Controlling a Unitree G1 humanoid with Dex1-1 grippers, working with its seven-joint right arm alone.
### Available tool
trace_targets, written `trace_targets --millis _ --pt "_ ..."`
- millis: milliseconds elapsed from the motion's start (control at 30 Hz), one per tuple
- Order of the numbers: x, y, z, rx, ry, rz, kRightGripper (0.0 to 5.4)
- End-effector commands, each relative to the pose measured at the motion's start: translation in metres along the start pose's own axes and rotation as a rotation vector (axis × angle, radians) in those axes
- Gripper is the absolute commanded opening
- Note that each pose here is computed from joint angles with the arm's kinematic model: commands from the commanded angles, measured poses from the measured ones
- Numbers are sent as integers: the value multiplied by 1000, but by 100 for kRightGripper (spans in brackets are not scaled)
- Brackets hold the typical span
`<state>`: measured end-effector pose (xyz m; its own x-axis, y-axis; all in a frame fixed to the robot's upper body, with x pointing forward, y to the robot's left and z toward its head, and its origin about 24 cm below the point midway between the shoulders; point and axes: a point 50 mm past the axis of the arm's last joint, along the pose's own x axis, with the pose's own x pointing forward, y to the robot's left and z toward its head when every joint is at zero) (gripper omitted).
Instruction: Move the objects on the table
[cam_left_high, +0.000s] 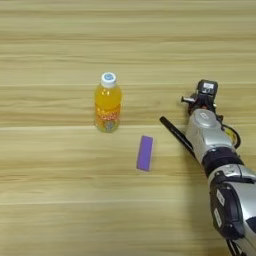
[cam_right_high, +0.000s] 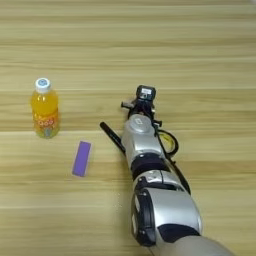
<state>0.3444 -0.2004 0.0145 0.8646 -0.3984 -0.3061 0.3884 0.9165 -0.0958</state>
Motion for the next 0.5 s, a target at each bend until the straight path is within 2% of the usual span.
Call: trace_targets --millis 33,300,500 --pt "2 0 51 -11 -247 -32 142" --pt "-13 4 67 -7 -443 -3 141" --pt "-39 16 81 33 -675 150 141"
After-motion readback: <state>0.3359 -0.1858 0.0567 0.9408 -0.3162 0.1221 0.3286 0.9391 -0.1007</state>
